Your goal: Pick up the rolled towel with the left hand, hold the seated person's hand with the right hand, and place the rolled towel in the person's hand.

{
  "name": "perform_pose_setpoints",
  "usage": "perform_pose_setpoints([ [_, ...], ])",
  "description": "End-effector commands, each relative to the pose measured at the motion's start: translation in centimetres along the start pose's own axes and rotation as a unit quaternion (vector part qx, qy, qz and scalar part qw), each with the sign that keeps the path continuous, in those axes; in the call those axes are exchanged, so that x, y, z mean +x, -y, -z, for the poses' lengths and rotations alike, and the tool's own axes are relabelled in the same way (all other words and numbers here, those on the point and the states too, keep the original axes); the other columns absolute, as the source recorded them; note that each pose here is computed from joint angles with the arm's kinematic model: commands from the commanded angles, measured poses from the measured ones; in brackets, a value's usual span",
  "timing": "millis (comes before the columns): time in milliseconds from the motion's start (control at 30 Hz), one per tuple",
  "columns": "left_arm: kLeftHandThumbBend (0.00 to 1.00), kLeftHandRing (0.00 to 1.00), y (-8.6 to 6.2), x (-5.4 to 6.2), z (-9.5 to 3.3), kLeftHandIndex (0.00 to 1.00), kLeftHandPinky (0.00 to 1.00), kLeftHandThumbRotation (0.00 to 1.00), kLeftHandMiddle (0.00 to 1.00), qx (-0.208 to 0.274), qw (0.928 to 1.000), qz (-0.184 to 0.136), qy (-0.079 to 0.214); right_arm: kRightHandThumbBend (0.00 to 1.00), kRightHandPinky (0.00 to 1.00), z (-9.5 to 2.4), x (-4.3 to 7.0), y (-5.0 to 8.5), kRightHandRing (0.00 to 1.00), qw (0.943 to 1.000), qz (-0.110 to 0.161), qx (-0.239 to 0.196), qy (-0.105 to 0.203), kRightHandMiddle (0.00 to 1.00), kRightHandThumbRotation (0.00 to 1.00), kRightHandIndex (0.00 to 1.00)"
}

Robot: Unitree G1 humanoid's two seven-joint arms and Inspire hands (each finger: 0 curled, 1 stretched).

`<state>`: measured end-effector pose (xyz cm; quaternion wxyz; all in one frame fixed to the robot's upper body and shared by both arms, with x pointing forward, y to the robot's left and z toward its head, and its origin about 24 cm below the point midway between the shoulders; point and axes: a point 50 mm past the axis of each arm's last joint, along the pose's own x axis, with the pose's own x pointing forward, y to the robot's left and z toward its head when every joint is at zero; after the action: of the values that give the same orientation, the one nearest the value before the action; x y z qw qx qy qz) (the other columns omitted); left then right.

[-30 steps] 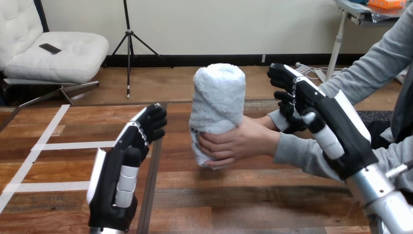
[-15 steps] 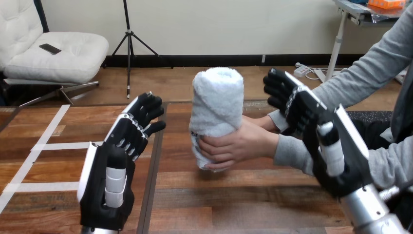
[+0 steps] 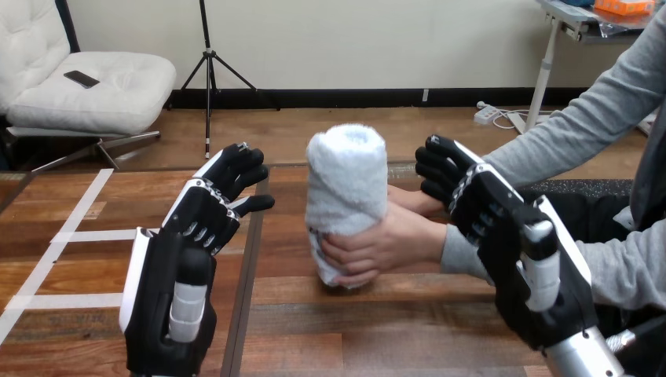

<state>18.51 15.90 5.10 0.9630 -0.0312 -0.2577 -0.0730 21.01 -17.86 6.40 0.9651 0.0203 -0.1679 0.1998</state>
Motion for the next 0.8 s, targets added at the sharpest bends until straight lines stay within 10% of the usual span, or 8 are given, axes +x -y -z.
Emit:
perform_pose_setpoints([
  [0, 0.99, 0.83, 0.6, 0.7, -1.2, 0.82, 0.72, 0.99, 0.84, 0.009, 0.9988, 0.003, 0.048, 1.00, 0.96, -1.3, 0.9, -0.6, 0.94, 0.9989, -0.017, 0.012, 0.042, 0.92, 1.00, 0.90],
  [767, 0.95, 0.84, 0.1, 0.2, -0.6, 0.81, 0.76, 0.99, 0.84, 0.028, 0.9993, -0.003, 0.024, 1.00, 0.99, -0.4, 0.8, -1.9, 0.96, 0.9982, -0.050, 0.019, 0.029, 0.94, 1.00, 0.91],
])
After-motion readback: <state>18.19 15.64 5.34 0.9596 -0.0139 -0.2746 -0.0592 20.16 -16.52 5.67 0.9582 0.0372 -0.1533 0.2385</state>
